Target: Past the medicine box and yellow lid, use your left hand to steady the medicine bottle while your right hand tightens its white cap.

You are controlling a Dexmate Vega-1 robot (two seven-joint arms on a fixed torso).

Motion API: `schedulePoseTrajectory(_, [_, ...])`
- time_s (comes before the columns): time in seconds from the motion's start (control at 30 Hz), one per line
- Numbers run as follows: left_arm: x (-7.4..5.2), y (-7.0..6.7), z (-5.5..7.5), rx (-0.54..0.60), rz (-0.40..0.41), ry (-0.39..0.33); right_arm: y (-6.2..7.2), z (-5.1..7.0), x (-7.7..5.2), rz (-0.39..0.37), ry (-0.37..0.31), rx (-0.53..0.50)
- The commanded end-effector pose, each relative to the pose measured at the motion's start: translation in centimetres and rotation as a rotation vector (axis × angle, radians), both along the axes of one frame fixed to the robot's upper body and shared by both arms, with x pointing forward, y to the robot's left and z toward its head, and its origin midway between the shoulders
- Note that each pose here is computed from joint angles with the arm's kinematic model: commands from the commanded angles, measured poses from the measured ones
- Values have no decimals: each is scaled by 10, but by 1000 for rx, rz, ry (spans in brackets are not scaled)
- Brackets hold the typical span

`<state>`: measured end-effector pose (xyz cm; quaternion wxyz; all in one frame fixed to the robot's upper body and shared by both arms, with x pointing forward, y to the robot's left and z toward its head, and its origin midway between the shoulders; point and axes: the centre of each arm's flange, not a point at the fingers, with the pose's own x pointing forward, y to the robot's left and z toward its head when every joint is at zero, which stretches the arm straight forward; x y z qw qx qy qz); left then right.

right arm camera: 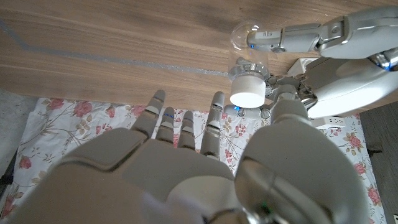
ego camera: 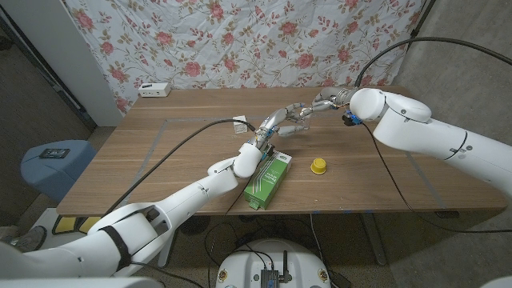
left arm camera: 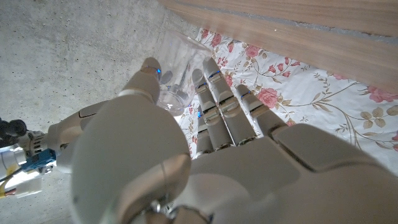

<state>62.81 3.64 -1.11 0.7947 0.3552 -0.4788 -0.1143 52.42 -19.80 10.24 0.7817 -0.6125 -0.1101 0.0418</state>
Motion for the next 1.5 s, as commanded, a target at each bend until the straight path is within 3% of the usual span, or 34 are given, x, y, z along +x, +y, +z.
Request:
schedulePoseTrajectory(0.03, [-2, 0, -1, 2, 3, -1, 0, 5, -1, 55, 48, -17])
schedulePoseTrajectory(0.8, [-5, 0, -1, 5, -7, -10, -1, 13, -6, 67, 49, -19])
schedulePoseTrajectory(1.5, [1, -1, 4, 12, -8, -10, 1, 15, 8, 60, 45, -18])
